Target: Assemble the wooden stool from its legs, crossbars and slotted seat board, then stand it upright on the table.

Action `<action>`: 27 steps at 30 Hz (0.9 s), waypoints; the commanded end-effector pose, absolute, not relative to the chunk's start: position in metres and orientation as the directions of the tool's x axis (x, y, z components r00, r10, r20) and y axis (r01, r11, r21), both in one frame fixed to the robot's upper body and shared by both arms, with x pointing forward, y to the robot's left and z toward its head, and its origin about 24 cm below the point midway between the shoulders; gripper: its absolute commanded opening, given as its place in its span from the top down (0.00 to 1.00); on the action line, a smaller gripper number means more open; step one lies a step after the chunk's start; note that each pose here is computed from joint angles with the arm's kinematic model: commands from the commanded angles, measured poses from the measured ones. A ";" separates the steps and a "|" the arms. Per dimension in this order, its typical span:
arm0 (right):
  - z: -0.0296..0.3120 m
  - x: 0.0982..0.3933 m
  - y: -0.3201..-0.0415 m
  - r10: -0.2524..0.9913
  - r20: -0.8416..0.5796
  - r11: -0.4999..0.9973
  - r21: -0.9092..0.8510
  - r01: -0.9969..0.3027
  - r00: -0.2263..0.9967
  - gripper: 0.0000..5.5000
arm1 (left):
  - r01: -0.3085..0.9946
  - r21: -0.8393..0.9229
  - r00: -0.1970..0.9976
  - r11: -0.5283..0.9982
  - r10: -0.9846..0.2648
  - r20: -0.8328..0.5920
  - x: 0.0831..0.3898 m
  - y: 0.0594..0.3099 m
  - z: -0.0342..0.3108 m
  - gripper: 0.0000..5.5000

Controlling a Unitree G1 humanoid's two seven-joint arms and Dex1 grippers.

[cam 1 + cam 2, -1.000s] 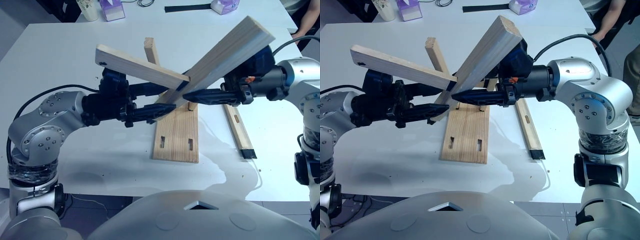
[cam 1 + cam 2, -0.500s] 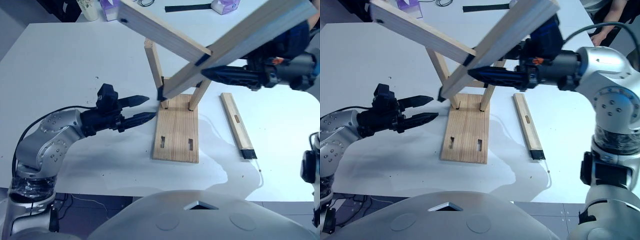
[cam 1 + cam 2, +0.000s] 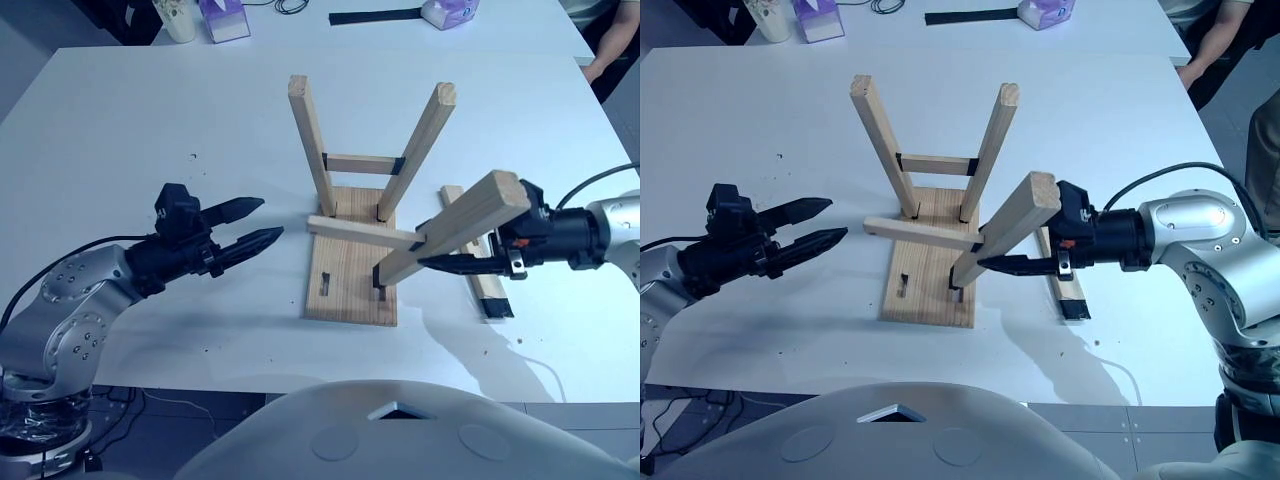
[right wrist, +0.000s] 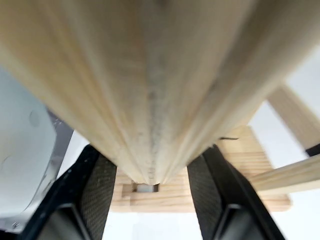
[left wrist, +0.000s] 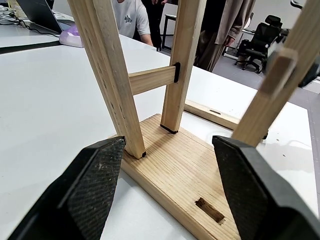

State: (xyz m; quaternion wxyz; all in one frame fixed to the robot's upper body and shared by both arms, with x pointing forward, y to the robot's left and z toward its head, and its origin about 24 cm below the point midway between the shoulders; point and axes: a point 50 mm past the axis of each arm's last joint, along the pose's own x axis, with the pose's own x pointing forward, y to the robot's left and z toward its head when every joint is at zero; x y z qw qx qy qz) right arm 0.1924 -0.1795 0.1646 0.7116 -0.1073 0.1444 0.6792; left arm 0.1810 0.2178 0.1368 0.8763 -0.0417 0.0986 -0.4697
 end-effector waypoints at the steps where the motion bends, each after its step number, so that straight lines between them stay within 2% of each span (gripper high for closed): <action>1: 0.162 0.188 -0.182 0.916 -0.399 0.039 0.013 -0.999 0.030 0.63 | 0.812 -0.174 0.543 0.557 -0.831 -0.126 0.179 0.216 0.137 0.41; 15: 0.133 0.178 -0.180 0.896 -0.442 0.062 0.003 -0.998 0.054 0.63 | 0.818 -0.170 0.534 0.550 -0.835 -0.130 0.180 0.213 0.138 0.41; 19: 0.120 0.178 -0.183 0.867 -0.493 0.070 -0.022 -0.997 0.072 0.63 | 0.811 -0.169 0.545 0.559 -0.829 -0.129 0.180 0.213 0.138 0.41; 27: 0.087 0.175 -0.186 0.783 -0.622 -0.017 0.018 -1.000 -0.024 0.63 | 0.814 -0.162 0.543 0.558 -0.830 -0.127 0.187 0.212 0.139 0.41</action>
